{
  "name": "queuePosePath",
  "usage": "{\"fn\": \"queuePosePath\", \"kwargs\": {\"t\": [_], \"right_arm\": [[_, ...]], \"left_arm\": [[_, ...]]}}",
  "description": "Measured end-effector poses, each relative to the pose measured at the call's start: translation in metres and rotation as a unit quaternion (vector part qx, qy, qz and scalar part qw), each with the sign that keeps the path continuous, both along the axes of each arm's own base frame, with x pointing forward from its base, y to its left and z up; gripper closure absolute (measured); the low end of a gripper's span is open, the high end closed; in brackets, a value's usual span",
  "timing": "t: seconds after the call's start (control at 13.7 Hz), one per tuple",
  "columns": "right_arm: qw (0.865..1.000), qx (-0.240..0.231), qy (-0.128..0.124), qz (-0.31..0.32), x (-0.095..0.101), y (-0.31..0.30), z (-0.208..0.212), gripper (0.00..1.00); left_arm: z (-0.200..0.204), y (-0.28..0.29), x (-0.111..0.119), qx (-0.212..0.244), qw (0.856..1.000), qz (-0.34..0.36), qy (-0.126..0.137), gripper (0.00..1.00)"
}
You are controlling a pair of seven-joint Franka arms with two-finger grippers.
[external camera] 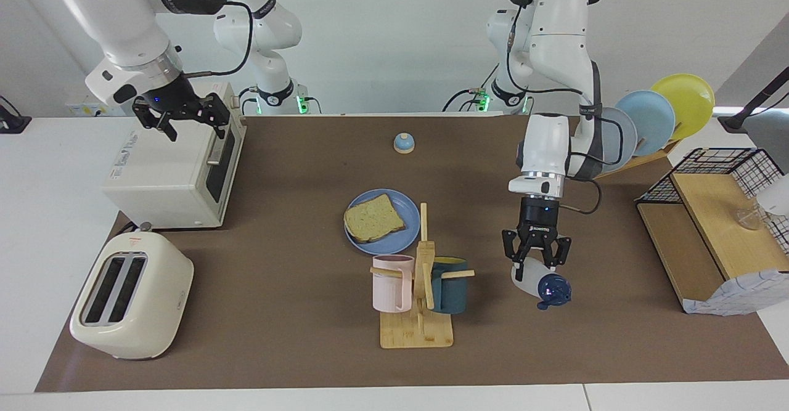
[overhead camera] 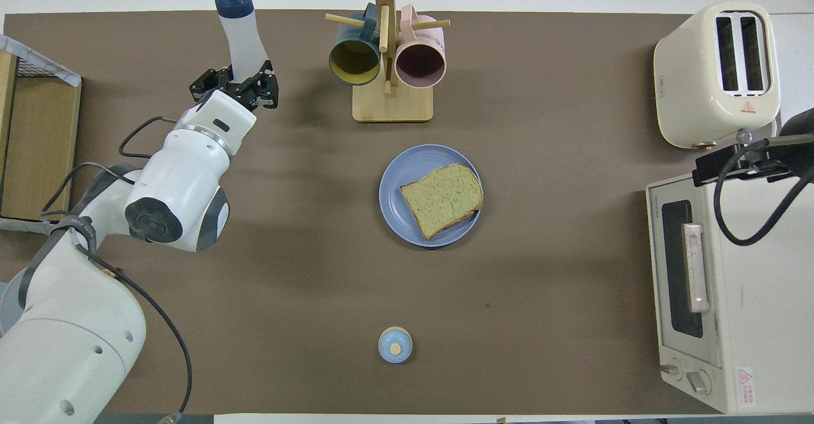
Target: Put bread on plate and add seasoning
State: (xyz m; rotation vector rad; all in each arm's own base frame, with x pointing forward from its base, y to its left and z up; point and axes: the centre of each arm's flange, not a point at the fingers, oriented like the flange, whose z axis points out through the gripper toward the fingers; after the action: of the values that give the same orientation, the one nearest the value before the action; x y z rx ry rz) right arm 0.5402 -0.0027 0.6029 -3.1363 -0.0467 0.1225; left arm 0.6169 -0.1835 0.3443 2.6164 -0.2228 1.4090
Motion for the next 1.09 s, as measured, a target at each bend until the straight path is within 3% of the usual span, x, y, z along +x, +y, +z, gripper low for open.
{"fn": "queuePosePath", "kwargs": {"t": [0.51,1.09], "right_arm": [[1.0,0.0,0.0,0.0,0.0,0.0,0.0,0.0],[1.0,0.0,0.0,0.0,0.0,0.0,0.0,0.0]], "left_arm": [[-0.044,-0.016,0.025,0.026,0.999,-0.018,0.006,0.48],[-0.068,-0.021,0.021,0.045,0.998,-0.035,0.021,0.48]]}}
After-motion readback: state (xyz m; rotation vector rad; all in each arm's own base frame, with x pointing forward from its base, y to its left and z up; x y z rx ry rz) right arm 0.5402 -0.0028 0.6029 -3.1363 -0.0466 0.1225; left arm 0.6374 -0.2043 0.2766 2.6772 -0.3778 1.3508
